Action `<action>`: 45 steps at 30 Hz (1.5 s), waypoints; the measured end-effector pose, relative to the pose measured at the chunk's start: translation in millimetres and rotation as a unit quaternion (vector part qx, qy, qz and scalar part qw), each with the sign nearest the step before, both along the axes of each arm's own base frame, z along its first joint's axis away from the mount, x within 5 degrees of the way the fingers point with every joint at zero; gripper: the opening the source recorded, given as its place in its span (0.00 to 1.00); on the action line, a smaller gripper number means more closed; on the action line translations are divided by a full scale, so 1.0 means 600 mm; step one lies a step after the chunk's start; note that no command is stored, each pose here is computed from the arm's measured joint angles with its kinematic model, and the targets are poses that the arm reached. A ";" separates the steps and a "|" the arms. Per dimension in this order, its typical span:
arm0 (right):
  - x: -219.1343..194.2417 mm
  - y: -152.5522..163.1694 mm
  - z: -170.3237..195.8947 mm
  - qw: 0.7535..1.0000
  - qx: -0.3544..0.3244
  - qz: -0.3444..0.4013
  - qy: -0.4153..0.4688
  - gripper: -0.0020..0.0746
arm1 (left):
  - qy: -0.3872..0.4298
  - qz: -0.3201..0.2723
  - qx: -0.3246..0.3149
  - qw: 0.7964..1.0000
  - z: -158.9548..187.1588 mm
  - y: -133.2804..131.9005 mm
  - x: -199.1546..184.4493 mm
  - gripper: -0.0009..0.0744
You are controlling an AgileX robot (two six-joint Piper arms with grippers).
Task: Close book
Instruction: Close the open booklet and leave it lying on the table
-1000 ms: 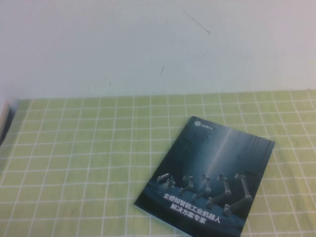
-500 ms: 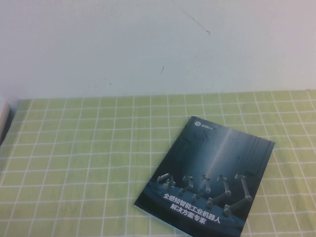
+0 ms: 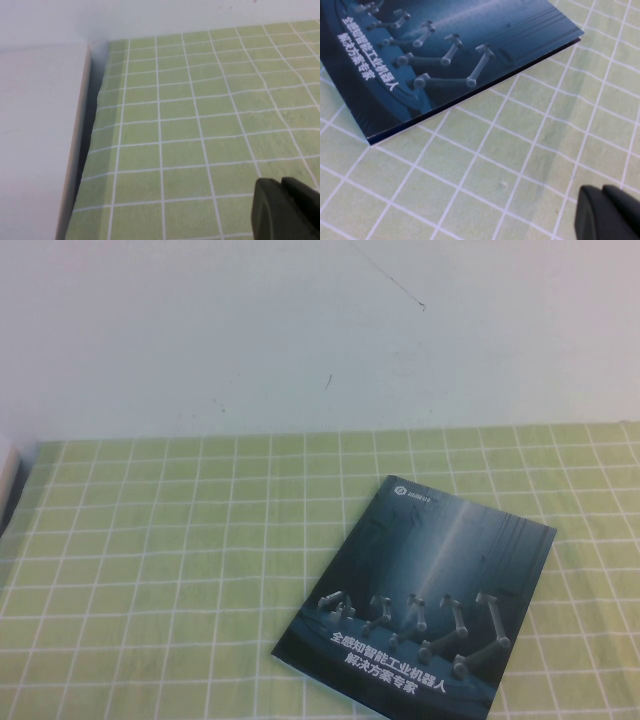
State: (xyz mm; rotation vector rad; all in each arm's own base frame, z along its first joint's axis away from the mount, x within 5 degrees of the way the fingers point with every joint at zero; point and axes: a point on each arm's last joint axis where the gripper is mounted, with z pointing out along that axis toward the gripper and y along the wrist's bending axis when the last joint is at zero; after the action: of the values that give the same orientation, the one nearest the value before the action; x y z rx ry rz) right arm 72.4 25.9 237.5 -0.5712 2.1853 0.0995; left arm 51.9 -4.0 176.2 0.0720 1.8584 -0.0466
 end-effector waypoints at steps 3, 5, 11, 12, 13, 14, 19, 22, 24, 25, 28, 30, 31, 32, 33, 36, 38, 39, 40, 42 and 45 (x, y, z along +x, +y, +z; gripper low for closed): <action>0.000 0.000 0.000 1.000 0.000 0.000 0.000 0.02 | -0.001 -0.003 0.008 1.000 0.000 0.000 0.000 0.01; 0.000 0.000 0.000 1.000 0.000 0.000 0.000 0.02 | -0.001 -0.003 0.008 1.000 0.000 0.000 0.000 0.01; 0.000 0.000 0.000 1.000 0.000 0.000 0.000 0.02 | -0.001 -0.004 0.007 1.000 0.000 -0.001 0.000 0.01; 0.000 0.000 0.000 1.000 0.000 0.000 0.000 0.02 | 0.000 -0.004 0.004 1.000 0.000 -0.001 0.000 0.01; 0.000 0.000 0.000 1.000 0.000 0.000 0.000 0.02 | -0.001 -0.004 0.003 1.000 0.000 -0.001 0.000 0.01; 0.000 0.000 0.000 1.000 0.000 0.000 0.000 0.02 | -0.001 -0.004 0.002 1.000 0.000 -0.001 0.000 0.01; 0.000 0.000 0.000 1.000 0.000 0.000 0.000 0.02 | -0.008 -0.001 0.003 1.000 0.001 0.000 0.001 0.01; 0.000 0.000 0.000 1.000 0.000 0.000 0.000 0.02 | -0.010 0.000 0.005 1.000 0.001 0.000 0.001 0.01; 0.000 0.000 0.000 1.000 0.000 0.000 0.000 0.02 | -0.009 0.001 0.003 1.000 0.001 0.000 0.001 0.01; 0.000 0.000 0.000 1.000 0.000 0.000 0.000 0.02 | -0.009 0.001 0.003 1.000 0.001 0.000 0.001 0.01; 0.000 0.000 0.000 1.000 0.000 0.000 0.000 0.02 | -0.009 0.001 0.001 1.000 0.001 0.000 0.001 0.01; 0.000 0.000 0.000 1.000 0.000 0.000 0.000 0.02 | -0.009 0.001 0.002 1.000 0.001 0.000 0.001 0.01; 0.000 0.000 0.000 1.000 0.000 0.000 0.000 0.02 | -0.009 0.001 0.002 1.000 0.001 0.000 0.001 0.01; 0.000 0.000 0.000 1.000 0.000 0.000 0.000 0.02 | -0.009 0.001 0.002 1.000 0.001 0.000 0.001 0.01; 0.000 0.000 0.000 1.000 0.000 0.000 0.000 0.02 | -0.009 0.001 0.002 1.000 0.001 0.000 0.001 0.01; 0.000 0.000 0.000 1.000 0.000 0.000 0.000 0.02 | -0.010 0.001 0.002 1.000 0.002 0.000 0.001 0.01; 0.000 0.000 0.000 1.000 0.000 0.000 0.000 0.02 | -0.010 0.001 0.002 1.000 0.002 0.000 0.001 0.01; 0.000 0.000 -0.001 1.000 0.000 0.000 -0.001 0.02 | -0.010 0.001 0.002 1.000 0.002 0.000 0.001 0.01; -0.001 -0.001 -0.004 1.000 0.001 0.000 -0.005 0.02 | -0.010 0.001 0.002 1.000 0.002 0.000 0.001 0.01; -0.006 -0.002 -0.012 1.000 0.006 -0.001 -0.011 0.02 | -0.010 0.001 0.002 1.000 0.002 0.000 0.001 0.01; -0.013 -0.005 -0.030 0.999 0.014 -0.004 -0.051 0.02 | -0.010 0.001 0.003 1.000 0.002 0.000 0.001 0.01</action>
State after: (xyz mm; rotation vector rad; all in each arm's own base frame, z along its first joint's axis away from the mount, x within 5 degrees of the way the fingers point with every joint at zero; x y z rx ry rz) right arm 64.8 22.9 219.2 -0.5403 2.0838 0.0935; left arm 52.6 -3.7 177.2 0.0740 1.8383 -0.0396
